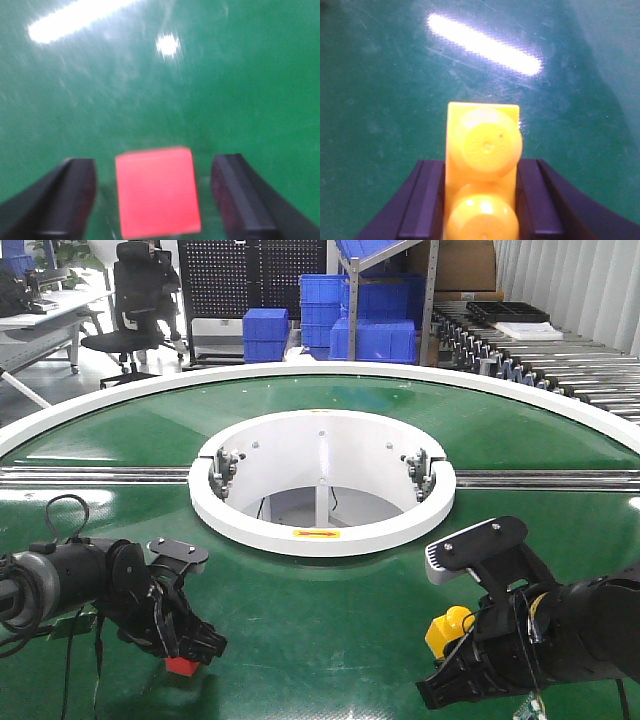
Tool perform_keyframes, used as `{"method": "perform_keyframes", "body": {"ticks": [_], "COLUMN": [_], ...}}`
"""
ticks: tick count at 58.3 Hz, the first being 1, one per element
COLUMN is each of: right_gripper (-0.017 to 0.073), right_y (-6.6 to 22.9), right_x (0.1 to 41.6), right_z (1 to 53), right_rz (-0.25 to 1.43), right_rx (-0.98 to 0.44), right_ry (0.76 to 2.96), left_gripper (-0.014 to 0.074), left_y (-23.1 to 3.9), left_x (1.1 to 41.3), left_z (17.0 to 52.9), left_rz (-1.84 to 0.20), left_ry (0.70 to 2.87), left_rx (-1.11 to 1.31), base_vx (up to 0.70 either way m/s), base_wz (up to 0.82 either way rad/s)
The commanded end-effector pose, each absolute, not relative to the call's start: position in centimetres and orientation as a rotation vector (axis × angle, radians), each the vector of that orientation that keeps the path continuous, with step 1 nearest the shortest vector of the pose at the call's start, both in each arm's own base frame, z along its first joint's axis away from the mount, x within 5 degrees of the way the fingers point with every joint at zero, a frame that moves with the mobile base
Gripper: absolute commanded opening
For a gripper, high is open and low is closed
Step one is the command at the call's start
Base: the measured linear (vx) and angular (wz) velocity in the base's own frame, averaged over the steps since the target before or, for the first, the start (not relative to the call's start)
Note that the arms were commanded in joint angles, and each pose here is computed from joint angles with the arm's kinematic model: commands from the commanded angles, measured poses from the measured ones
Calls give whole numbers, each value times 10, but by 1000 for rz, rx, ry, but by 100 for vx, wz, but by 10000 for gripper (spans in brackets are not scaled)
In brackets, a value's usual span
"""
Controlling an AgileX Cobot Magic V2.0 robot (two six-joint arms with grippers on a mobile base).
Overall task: Pick red and yellow blocks into blue bin
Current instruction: 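Close the left gripper on the red cube and lift it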
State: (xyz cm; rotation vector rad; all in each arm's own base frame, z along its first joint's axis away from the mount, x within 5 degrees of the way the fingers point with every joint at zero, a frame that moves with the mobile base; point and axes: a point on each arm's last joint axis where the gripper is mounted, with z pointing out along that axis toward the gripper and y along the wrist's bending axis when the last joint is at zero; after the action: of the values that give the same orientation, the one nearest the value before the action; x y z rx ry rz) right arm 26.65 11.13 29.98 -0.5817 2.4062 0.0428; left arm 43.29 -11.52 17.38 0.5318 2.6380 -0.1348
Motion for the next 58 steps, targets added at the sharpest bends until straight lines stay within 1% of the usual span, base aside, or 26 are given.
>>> {"method": "perform_keyframes", "body": {"ticks": [1, 13, 19, 28, 35, 45, 49, 52, 53, 54, 58], "right_gripper": [224, 224, 224, 224, 224, 224, 224, 224, 224, 224, 224], "right_y": [111, 111, 111, 111, 111, 111, 111, 111, 111, 111, 111], "right_x": [267, 267, 267, 267, 267, 267, 267, 267, 267, 267, 267], "right_z": [321, 321, 321, 321, 321, 321, 321, 321, 321, 321, 321], "right_rz": [57, 57, 57, 59, 59, 59, 59, 59, 59, 59, 59], "right_rx": [-567, -567, -567, -562, -562, -562, -562, -562, -562, -562, -562], "right_ry": [2288, 2288, 2288, 2290, 2290, 2290, 2290, 2290, 2290, 2290, 2290], "left_gripper": [449, 328, 299, 288, 288, 288, 288, 288, 288, 288, 288], "left_y": [-116, -116, -116, -114, -111, -105, -104, -103, -102, -99, -96], "left_x": [434, 434, 432, 426, 414, 384, 368, 358, 352, 319, 299], "left_z": [210, 209, 210, 223, 251, 314, 340, 352, 359, 381, 385], "left_rz": [-146, -147, -148, -131, -133, -159, -202, -234, -248, -300, -319], "left_ry": [2546, 2553, 2562, 2570, 2553, 2459, 2412, 2377, 2355, 2250, 2206], "left_rx": [502, 504, 507, 529, 536, 520, 499, 485, 483, 498, 497], "base_vx": [0, 0, 0, 0, 0, 0, 0, 0, 0, 0, 0], "base_wz": [0, 0, 0, 0, 0, 0, 0, 0, 0, 0, 0]}}
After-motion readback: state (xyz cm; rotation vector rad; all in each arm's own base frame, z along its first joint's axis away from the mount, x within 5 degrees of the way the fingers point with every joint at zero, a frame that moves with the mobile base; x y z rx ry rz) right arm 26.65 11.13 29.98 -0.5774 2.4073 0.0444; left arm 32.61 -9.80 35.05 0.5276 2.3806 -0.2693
